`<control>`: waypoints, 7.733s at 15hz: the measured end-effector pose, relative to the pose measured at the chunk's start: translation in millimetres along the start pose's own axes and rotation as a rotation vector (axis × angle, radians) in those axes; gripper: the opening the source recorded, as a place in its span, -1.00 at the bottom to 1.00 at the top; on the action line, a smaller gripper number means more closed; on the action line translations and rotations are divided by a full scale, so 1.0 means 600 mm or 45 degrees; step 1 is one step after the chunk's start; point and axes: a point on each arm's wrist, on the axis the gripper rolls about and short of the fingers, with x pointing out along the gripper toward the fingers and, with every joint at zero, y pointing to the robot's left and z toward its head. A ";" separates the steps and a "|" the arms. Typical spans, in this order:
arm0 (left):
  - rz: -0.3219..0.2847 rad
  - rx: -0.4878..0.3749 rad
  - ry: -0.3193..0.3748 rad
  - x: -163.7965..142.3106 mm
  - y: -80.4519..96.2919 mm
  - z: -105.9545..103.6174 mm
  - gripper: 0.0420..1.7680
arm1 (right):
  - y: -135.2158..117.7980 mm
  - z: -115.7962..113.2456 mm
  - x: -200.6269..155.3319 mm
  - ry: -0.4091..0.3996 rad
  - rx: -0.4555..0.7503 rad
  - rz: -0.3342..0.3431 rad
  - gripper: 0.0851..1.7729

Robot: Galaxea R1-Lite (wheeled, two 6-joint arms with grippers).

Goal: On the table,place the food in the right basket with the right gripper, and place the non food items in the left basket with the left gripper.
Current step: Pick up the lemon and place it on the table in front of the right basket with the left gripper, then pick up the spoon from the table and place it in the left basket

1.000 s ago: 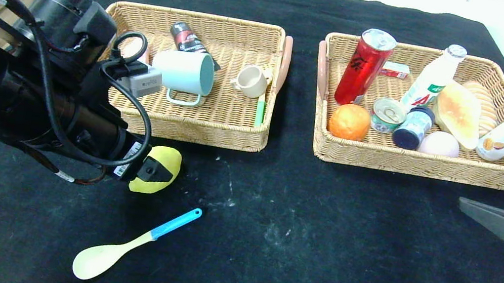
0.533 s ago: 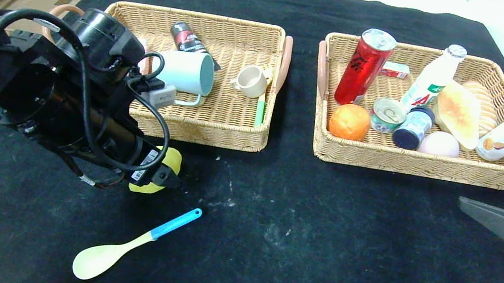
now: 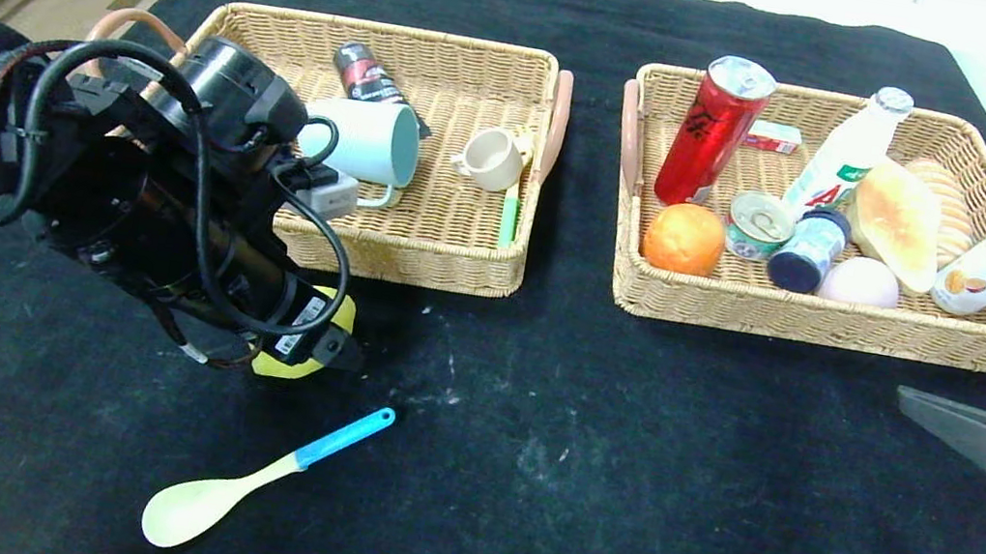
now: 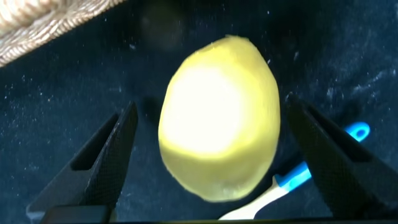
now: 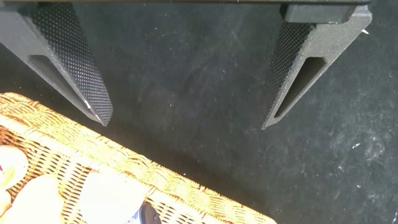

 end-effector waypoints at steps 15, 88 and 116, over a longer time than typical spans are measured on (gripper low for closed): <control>-0.001 0.003 0.007 0.002 0.000 -0.001 0.19 | 0.000 -0.001 0.002 0.004 0.001 0.002 0.93; -0.423 -0.072 -0.359 -0.126 -0.249 0.069 0.92 | 0.001 0.002 -0.006 -0.016 -0.002 -0.002 0.93; -0.250 0.435 -0.109 -0.100 -0.082 -0.112 0.94 | 0.002 0.004 -0.011 -0.030 -0.005 -0.005 0.93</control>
